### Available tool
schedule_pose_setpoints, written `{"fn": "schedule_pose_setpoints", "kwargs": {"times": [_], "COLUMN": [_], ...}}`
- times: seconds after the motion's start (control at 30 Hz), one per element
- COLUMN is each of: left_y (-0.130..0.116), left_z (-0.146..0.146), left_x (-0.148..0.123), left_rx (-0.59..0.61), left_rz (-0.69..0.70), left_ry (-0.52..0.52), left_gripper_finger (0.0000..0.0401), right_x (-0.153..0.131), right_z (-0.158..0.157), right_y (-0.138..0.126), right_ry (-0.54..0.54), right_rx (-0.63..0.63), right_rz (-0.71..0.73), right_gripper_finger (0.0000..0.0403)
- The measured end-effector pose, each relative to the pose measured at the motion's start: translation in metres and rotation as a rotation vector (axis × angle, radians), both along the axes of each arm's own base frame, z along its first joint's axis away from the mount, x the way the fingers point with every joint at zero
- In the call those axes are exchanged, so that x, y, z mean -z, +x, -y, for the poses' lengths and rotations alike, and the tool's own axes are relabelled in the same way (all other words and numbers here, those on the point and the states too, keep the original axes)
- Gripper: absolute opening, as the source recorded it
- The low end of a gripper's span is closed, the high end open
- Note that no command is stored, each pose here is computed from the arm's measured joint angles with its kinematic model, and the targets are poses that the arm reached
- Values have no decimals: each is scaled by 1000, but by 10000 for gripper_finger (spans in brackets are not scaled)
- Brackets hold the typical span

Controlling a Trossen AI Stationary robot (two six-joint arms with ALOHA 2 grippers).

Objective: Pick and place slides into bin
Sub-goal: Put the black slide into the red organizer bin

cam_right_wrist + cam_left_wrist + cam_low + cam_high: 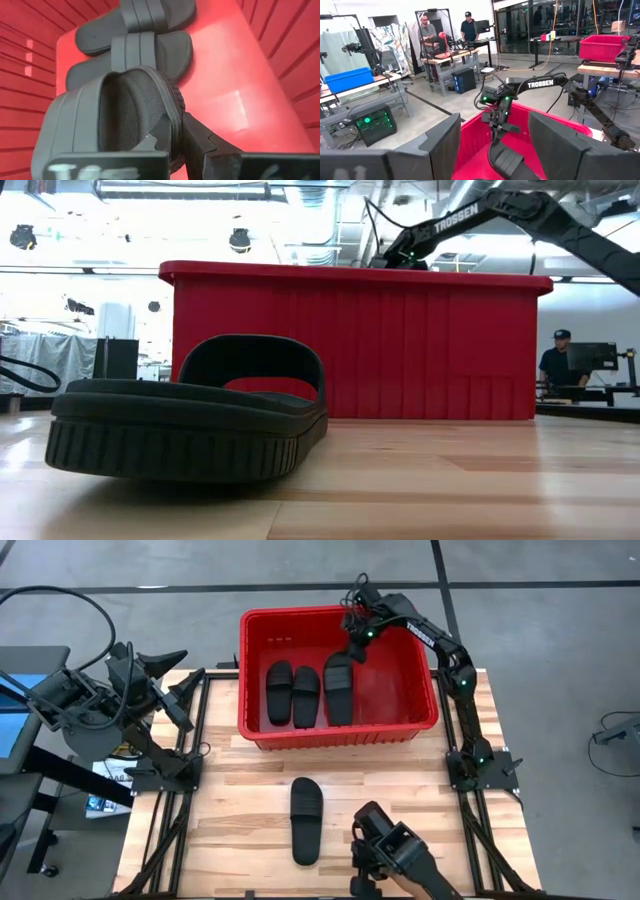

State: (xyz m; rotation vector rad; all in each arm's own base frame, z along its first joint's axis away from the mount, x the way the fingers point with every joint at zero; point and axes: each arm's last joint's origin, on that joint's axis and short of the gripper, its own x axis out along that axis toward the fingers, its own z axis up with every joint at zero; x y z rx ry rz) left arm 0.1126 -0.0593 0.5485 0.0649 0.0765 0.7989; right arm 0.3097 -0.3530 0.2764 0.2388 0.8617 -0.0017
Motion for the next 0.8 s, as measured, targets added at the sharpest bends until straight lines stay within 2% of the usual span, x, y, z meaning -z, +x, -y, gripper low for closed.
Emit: {"fn": "schedule_pose_setpoints", "kwargs": {"times": [0.3, 0.8], "left_y": [0, 0], "left_z": [0, 0], "left_x": [0, 0], "left_rx": [-1, 14], "left_rz": [5, 1], "left_ry": [-5, -17], "left_gripper_finger": [224, 224], "right_x": [2, 3], "right_z": [6, -1], "right_y": [6, 12], "right_ry": [-19, -17], "right_rx": [37, 20], "right_rz": [41, 34], "right_gripper_finger": [9, 9]}}
